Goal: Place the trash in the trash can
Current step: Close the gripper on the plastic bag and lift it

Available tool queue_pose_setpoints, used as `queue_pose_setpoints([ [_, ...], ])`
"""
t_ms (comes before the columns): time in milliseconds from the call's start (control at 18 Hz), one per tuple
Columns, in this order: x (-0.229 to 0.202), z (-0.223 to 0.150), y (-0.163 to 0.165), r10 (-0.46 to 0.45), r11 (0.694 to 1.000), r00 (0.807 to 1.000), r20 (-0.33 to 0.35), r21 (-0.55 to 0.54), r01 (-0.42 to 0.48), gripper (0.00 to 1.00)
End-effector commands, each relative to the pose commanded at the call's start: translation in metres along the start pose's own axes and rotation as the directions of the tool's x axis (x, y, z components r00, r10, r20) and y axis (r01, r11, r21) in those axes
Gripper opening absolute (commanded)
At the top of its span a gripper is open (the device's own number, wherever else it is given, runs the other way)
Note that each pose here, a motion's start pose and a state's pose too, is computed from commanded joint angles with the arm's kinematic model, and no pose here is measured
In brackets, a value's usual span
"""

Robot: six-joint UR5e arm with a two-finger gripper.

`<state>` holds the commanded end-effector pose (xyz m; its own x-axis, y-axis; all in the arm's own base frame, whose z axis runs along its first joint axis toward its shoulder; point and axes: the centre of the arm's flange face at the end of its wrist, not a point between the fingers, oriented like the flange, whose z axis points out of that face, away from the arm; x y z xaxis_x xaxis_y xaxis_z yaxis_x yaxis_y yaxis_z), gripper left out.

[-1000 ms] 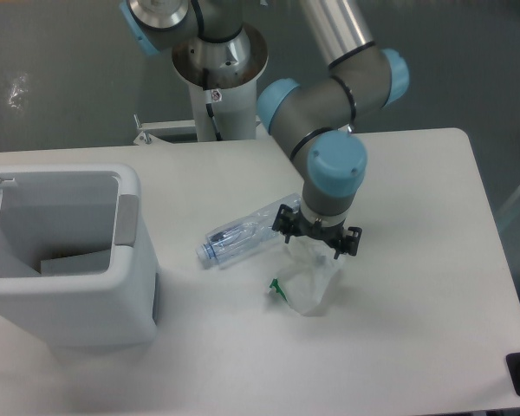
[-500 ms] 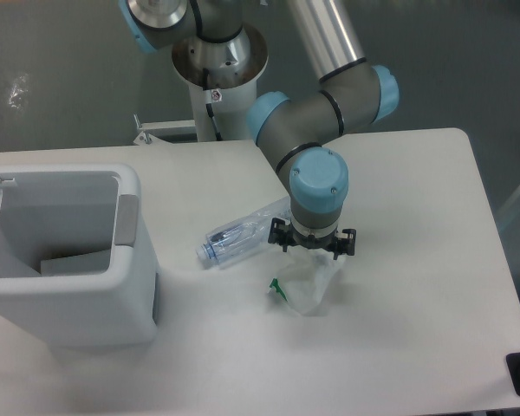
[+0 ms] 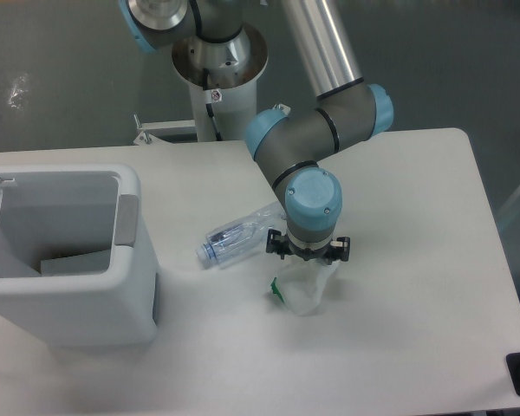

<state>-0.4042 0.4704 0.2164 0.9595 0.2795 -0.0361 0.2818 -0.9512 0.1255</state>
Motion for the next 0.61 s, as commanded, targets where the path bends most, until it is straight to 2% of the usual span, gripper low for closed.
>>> queue_pose_setpoints([
  [333,-0.002,-0.018,-0.001,-0.006,0.999,1.000,0.003,0.037,0.006,0.00],
  [611,-0.010,-0.050,-0.011,-0.021,0.992,1.000,-0.006,0.120,0.022,0.00],
])
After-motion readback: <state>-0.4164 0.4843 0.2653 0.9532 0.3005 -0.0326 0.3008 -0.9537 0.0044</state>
